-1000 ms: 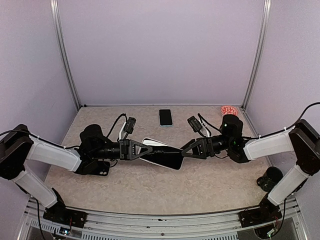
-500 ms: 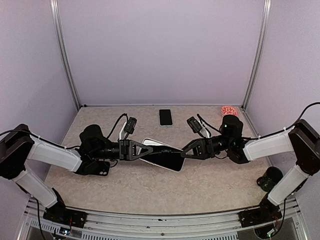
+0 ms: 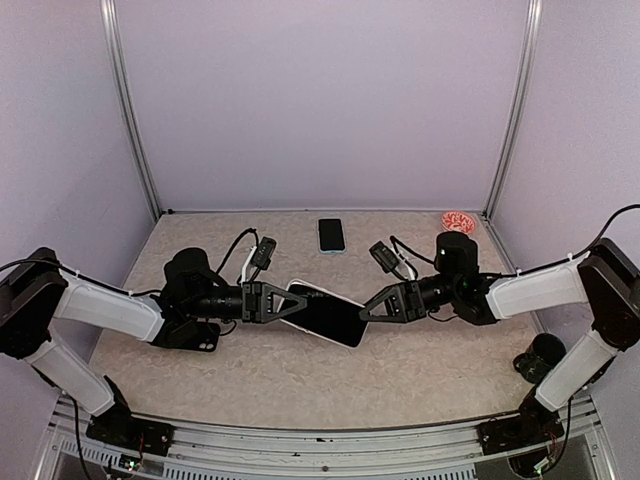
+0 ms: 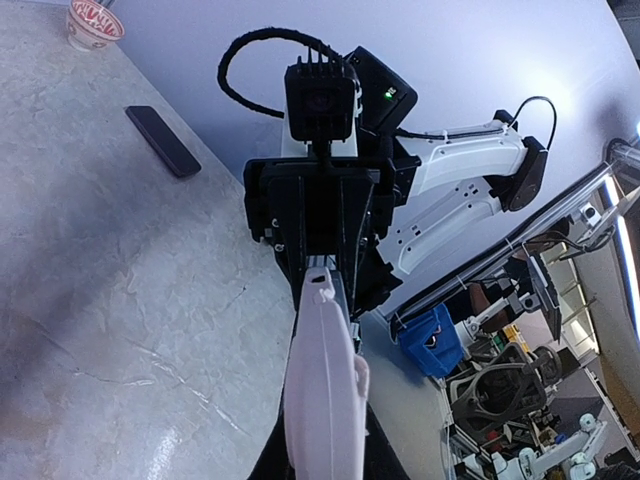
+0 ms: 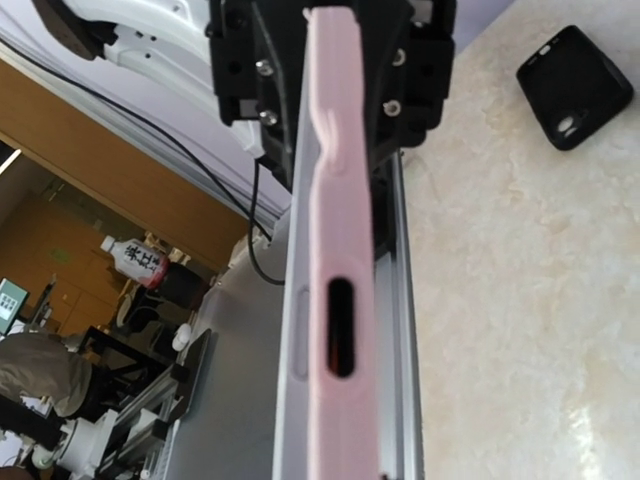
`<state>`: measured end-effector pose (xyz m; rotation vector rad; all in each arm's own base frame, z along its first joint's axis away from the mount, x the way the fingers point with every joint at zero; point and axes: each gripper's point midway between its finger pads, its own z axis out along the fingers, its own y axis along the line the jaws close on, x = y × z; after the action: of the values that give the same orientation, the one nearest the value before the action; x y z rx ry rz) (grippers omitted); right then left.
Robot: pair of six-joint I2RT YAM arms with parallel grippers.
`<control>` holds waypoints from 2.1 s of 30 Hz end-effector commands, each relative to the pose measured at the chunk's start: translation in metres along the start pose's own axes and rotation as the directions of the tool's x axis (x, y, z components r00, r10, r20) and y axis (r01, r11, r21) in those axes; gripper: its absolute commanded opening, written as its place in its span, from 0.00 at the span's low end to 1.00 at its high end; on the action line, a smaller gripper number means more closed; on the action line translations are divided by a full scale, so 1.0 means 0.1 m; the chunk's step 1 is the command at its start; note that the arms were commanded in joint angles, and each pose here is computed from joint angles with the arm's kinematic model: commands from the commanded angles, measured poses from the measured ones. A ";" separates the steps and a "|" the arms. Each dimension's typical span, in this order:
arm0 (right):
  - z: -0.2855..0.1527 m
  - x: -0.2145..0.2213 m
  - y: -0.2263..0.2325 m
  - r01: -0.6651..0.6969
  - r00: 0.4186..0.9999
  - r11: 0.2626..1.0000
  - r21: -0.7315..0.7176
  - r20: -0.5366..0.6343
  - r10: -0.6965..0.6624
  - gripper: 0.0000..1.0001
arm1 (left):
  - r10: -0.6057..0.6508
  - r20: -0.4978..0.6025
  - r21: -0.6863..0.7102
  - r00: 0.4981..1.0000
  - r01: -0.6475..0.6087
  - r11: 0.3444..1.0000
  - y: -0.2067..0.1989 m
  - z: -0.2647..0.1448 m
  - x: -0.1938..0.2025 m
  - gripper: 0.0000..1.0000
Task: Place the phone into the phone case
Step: Press the corner of the phone case at the bottom right corner of the phone case, then pass from the right arm to the left, then press the corner of the phone case at the bottom left corner of the phone case.
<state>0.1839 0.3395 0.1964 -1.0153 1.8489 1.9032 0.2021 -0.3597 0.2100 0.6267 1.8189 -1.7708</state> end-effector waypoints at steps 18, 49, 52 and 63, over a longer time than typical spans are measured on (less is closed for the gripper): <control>0.07 -0.16 -0.09 0.029 0.999 0.991 0.131 0.026 -0.032 0.00 | 0.054 0.053 0.003 0.997 -0.054 0.999 -0.06 0.09 -0.21 0.24; 0.02 -0.05 0.02 0.044 0.998 0.992 0.117 -0.038 -0.040 0.57 | 0.157 -0.001 0.036 0.988 -0.157 0.987 -0.26 0.06 -0.22 0.00; 0.00 -0.06 -0.01 0.050 0.999 0.988 0.146 -0.017 -0.048 0.65 | 0.170 0.054 0.001 0.984 -0.170 0.985 -0.24 0.00 -0.30 0.00; 0.05 -0.13 -0.05 0.001 0.997 0.993 0.116 0.076 -0.010 0.76 | 0.157 0.233 0.041 0.960 -0.171 0.984 -0.38 -0.12 -0.54 0.00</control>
<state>0.1924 0.3427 0.1952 -0.9374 1.9310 1.7529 0.2158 -0.3541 0.2402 0.5966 1.6902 -1.6811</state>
